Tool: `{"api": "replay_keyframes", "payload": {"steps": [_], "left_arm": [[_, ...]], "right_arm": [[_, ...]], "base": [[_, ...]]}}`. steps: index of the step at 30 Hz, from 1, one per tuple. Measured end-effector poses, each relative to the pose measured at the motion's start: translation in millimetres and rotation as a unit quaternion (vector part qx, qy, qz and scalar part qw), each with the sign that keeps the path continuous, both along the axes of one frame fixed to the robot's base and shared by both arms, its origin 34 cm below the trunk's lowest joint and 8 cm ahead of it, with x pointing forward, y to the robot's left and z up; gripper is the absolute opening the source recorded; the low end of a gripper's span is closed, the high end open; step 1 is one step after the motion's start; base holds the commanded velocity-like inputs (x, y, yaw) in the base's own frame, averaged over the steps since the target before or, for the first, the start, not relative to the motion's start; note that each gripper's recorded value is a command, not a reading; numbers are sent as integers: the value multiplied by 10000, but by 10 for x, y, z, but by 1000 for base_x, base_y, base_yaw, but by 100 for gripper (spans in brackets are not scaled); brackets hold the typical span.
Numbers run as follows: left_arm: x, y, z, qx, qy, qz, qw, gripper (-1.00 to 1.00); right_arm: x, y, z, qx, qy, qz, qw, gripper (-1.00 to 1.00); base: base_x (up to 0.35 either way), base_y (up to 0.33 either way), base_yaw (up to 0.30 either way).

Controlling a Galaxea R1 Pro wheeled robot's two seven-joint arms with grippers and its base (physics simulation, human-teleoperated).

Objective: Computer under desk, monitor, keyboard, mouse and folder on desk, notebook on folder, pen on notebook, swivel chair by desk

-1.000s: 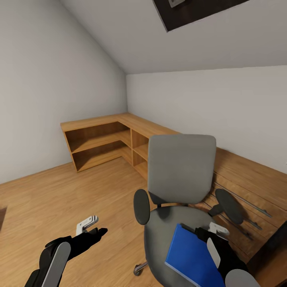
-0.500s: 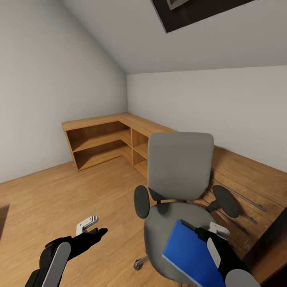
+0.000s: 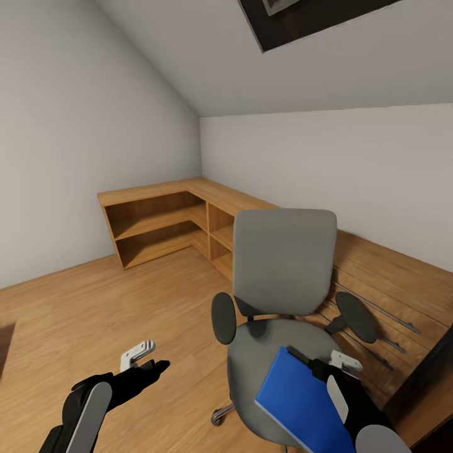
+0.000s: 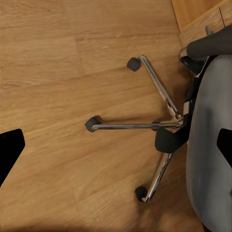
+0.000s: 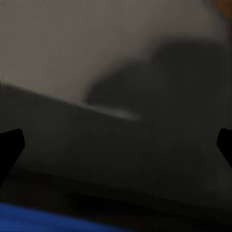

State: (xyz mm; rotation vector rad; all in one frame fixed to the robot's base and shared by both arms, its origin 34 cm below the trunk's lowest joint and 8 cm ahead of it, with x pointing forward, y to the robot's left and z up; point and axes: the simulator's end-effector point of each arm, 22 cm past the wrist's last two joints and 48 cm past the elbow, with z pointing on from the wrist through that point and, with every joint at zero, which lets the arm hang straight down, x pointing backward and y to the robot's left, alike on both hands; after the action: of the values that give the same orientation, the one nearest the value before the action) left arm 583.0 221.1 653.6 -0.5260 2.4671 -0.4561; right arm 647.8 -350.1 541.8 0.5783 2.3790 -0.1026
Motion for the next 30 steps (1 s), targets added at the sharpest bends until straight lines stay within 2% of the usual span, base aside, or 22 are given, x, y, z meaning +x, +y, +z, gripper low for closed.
{"api": "replay_keyframes", "payload": {"steps": [4, 7, 9, 13, 18, 21, 25, 30], "left_arm": [[-1, -3, -1, -5, 1, -3, 10000, 100], [7, -3, 56, -7, 0, -3, 10000, 100], [11, -1, 93, -3, 2, -1, 10000, 100], [18, -1, 167, -2, 6, 0, 10000, 100], [26, -2, 257, -1, 13, 3, 10000, 100], [31, -4, 311, -1, 16, 3, 10000, 100], [32, 6, 329, 19, 20, 10, 10000, 100], [35, 20, 332, 33, 9, 8, 10000, 100]], "right_arm": [[31, -9, 37, -14, -54, -3, 10000, 100], [128, -33, 206, -66, -201, 0, 9998, 100], [261, -84, 426, -130, -435, -30, 9990, 100], [319, -94, 576, -149, -531, -39, 9985, 100], [485, 32, 904, -122, -844, -29, 9963, 100], [606, 143, 1245, -107, -1204, -47, 9927, 100], [590, 203, 1318, -71, -1259, -41, 9920, 100], [558, 261, 1358, 87, -1067, 20, 9943, 100]], "base": [[0, 0, 0], [0, 0, 0], [0, 0, 0], [0, 0, 0], [0, 0, 0], [0, 0, 0], [0, 0, 0], [0, 0, 0]]}}
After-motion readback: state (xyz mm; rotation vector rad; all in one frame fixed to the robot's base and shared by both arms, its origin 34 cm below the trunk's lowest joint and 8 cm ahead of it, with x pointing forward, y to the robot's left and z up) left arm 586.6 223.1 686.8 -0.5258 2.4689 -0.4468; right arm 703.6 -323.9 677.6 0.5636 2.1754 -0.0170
